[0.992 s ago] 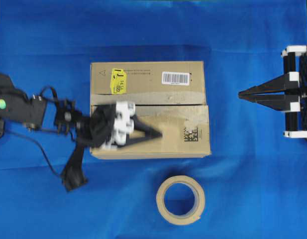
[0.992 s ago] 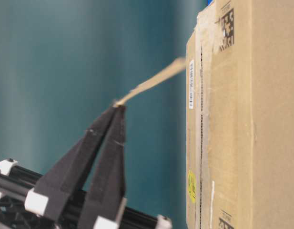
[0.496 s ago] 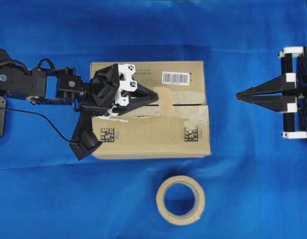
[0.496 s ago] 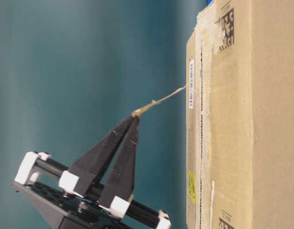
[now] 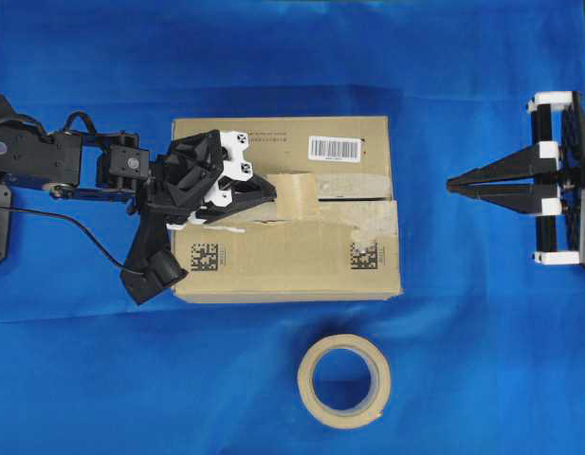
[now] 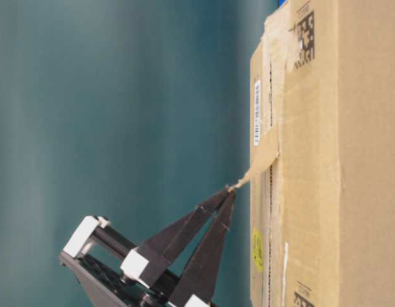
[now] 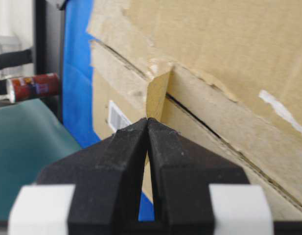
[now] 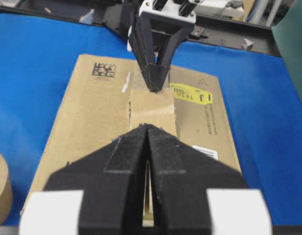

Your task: Apply tape along the seams of the closed cardboard box to seal it securely.

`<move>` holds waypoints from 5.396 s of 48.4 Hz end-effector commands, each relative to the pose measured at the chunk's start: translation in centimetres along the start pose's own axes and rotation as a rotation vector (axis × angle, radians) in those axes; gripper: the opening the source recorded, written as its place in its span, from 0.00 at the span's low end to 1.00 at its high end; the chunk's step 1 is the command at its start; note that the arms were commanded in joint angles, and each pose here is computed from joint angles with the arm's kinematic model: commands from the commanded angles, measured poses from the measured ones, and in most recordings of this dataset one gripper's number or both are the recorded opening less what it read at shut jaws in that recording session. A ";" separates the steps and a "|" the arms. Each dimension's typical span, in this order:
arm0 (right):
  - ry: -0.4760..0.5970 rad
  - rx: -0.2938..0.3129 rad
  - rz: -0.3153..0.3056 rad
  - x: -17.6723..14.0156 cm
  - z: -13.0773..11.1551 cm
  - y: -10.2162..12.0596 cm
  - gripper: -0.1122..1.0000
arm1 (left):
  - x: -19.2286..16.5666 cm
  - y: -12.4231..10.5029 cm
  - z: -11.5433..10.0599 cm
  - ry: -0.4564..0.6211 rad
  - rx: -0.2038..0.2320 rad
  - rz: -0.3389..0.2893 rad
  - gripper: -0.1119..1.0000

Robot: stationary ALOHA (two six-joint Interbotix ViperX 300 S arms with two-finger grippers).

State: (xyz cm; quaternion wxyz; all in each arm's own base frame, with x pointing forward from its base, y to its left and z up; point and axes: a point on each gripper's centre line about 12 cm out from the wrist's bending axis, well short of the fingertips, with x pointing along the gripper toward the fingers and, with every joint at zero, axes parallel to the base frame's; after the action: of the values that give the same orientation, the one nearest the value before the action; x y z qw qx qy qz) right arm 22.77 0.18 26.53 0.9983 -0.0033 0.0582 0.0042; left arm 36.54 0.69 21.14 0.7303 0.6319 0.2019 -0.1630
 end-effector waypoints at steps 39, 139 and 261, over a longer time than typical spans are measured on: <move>-0.006 0.092 -0.068 5.4 0.2 -1.4 0.12 | -0.3 0.3 -0.1 0.008 0.024 -0.042 0.11; 0.241 0.114 -0.109 17.5 -7.4 -2.7 0.48 | -0.3 -0.1 -0.3 0.016 0.000 -0.086 0.48; 0.265 0.134 -0.125 17.2 -7.9 -2.9 0.10 | 1.0 0.3 -3.1 0.005 -1.175 0.120 0.10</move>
State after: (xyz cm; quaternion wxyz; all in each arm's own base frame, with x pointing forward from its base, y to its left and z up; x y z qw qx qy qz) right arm 38.84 -2.43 16.17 0.9767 0.0587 0.1978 -0.0593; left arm 36.82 3.44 20.05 0.9591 0.1337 0.2492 0.0093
